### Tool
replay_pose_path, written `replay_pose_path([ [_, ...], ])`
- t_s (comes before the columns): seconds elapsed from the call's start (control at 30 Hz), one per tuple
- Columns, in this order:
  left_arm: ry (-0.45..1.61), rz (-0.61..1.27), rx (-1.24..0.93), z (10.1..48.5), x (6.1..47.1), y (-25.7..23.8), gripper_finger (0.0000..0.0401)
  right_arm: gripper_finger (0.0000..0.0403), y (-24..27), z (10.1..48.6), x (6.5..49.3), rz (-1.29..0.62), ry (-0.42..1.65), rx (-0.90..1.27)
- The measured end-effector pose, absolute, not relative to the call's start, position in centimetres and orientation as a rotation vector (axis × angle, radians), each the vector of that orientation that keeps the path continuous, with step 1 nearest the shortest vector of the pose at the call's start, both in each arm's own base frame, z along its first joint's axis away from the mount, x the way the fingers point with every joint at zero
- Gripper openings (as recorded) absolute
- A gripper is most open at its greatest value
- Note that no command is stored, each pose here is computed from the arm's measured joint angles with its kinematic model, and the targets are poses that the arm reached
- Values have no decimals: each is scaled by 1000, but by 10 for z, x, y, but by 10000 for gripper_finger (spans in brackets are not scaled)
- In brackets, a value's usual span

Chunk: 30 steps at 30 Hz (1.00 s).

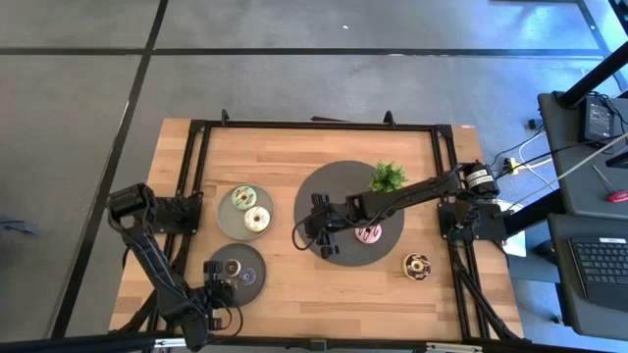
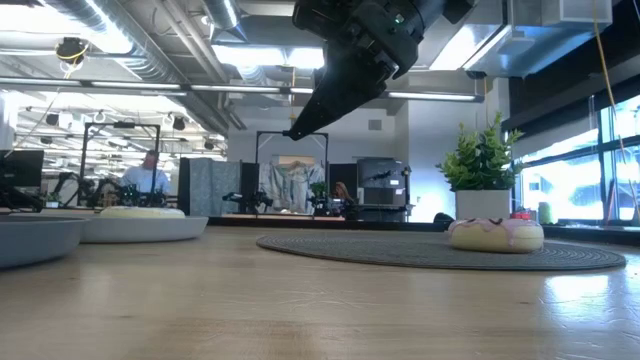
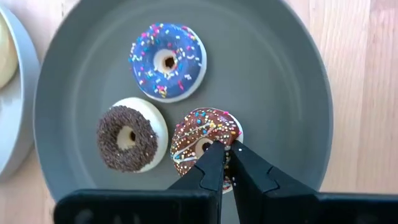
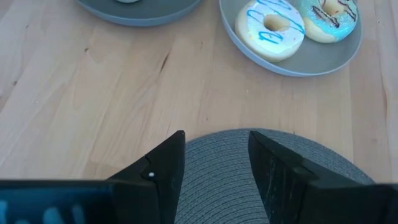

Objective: Pick & Place donuts
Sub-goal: Put the small brown donut on the dark gray plate

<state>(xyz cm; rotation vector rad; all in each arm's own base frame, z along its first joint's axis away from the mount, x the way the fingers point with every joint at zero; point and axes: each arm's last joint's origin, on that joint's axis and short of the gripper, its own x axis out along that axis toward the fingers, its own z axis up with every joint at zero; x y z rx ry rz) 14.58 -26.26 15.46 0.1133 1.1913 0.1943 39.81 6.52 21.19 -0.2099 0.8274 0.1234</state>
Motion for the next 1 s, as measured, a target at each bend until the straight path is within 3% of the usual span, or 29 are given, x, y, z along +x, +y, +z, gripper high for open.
replay_pose_path([
  [0.57, 1148, 186, 160, 155, 147, -262, 46, 178, 65, 211, 398, 124, 835, -211],
  [1.0, 1187, 218, 173, 155, 145, -258, 117, 178, 65, 212, 398, 124, 834, -210],
])
